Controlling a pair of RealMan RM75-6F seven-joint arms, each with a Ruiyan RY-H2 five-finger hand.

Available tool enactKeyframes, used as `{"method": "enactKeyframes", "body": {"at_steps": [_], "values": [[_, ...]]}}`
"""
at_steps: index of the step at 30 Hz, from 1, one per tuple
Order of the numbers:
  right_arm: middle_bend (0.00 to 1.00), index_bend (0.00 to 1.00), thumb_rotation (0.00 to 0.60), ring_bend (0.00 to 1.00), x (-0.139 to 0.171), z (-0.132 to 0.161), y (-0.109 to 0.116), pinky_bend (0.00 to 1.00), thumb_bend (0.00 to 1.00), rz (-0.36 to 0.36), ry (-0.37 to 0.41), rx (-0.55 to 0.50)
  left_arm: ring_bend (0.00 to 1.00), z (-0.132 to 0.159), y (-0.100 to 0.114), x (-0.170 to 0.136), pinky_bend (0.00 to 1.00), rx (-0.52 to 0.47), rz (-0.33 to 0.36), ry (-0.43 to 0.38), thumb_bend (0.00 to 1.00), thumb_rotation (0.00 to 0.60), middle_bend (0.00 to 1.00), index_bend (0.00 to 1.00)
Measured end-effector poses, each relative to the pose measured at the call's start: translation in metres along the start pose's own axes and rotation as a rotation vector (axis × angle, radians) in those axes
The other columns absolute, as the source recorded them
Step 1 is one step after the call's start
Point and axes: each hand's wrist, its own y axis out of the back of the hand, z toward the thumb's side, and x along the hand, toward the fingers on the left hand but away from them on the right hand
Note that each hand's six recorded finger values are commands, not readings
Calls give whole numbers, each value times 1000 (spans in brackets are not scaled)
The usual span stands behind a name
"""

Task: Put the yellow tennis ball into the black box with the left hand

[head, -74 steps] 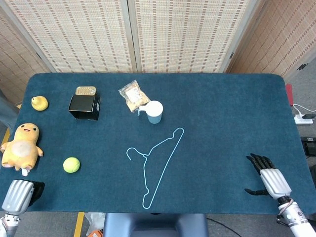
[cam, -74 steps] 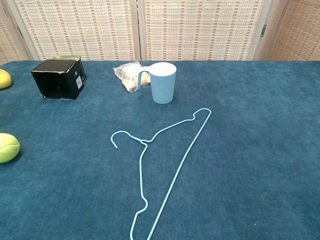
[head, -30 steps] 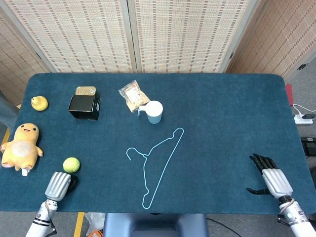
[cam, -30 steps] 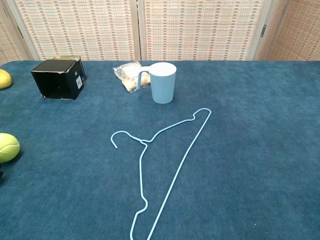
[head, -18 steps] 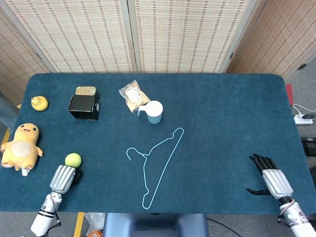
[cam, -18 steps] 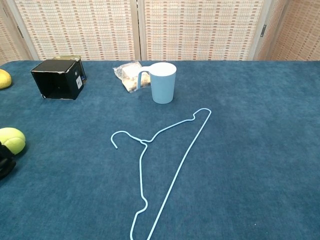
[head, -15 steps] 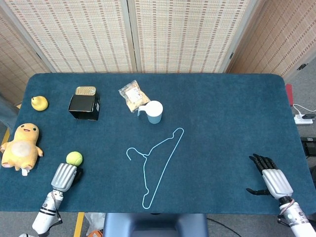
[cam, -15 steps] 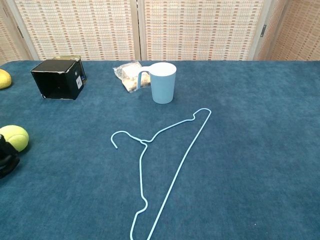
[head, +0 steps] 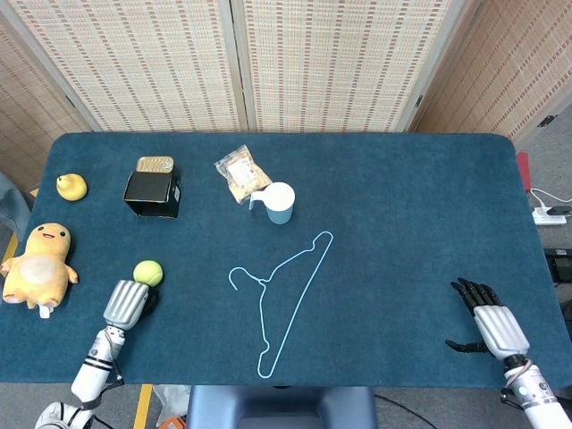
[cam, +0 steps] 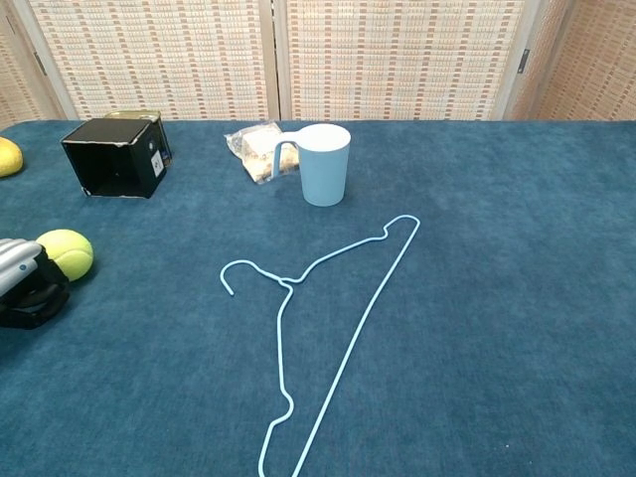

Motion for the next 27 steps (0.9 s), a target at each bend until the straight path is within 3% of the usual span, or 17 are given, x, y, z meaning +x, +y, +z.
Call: {"method": "enactKeyframes", "body": {"at_steps": [17, 27], "values": [[0, 0, 600, 0, -4, -2, -1, 0, 0, 14, -13, 3, 1000, 12, 4, 55, 1000, -17, -1, 114, 748, 600, 1000, 1000], [0, 0, 600, 0, -8, -2, -2, 0, 0, 26, -20, 7, 1000, 25, 7, 70, 1000, -55, -6, 153, 759, 600, 1000, 1000]]}}
